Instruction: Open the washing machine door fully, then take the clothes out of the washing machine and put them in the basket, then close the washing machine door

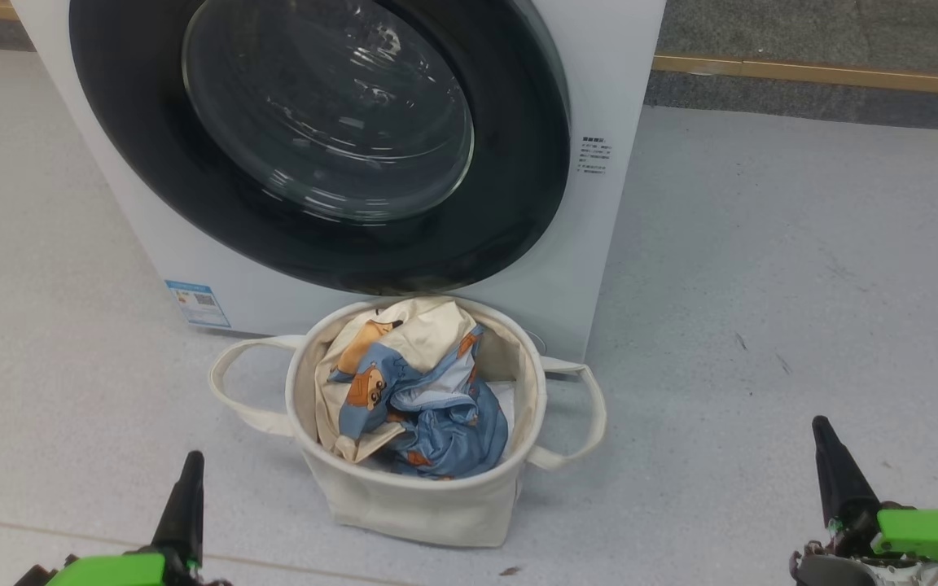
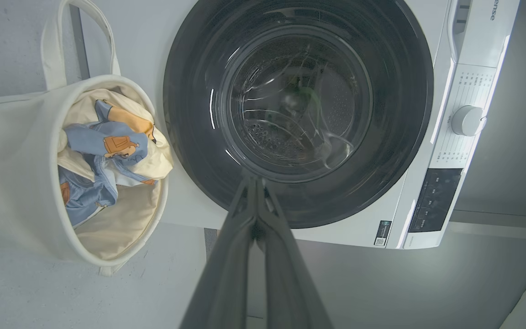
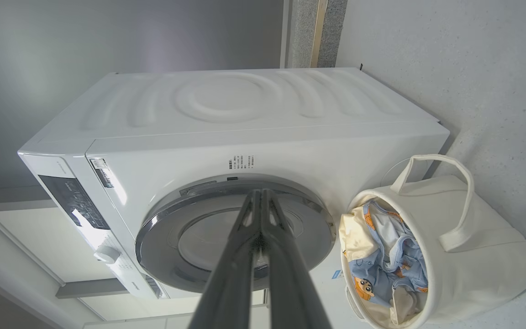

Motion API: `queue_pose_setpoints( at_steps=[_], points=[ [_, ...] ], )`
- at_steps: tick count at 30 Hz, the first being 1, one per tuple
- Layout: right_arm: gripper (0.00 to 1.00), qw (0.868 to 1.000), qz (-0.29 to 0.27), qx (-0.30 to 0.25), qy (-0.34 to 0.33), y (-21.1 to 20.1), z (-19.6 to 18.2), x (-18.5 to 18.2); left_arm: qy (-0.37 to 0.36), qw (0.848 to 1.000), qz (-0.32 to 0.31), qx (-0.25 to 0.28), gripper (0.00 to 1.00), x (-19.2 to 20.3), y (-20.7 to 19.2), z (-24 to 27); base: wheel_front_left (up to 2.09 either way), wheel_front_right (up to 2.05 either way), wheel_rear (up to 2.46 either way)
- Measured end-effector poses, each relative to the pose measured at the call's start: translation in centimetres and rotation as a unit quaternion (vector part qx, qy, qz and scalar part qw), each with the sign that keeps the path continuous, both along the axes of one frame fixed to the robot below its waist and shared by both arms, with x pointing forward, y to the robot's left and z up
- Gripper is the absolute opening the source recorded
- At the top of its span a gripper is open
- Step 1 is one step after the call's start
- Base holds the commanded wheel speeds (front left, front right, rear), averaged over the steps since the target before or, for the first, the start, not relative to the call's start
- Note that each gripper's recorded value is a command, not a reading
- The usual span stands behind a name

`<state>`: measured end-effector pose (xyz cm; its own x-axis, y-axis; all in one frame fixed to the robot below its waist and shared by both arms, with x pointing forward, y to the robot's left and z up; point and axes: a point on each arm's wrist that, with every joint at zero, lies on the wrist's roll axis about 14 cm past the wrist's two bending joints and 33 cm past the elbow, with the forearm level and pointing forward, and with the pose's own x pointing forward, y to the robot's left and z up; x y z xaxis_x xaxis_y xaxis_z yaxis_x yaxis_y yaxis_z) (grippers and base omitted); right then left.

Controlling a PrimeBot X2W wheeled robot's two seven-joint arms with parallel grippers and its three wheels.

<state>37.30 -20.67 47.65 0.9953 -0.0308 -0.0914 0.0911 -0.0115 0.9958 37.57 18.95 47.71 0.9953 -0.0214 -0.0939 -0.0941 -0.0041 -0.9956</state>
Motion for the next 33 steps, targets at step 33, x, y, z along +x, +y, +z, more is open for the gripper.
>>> queue_pose_setpoints(
  at_steps=[33],
  points=[
    [0.0, 1.0, 0.0, 0.0, 0.0, -0.02, 0.0, 0.0, 0.0, 1.0, 0.0, 0.0, 0.0, 0.0, 0.0, 0.0, 0.0, 0.0, 0.0]
  ],
)
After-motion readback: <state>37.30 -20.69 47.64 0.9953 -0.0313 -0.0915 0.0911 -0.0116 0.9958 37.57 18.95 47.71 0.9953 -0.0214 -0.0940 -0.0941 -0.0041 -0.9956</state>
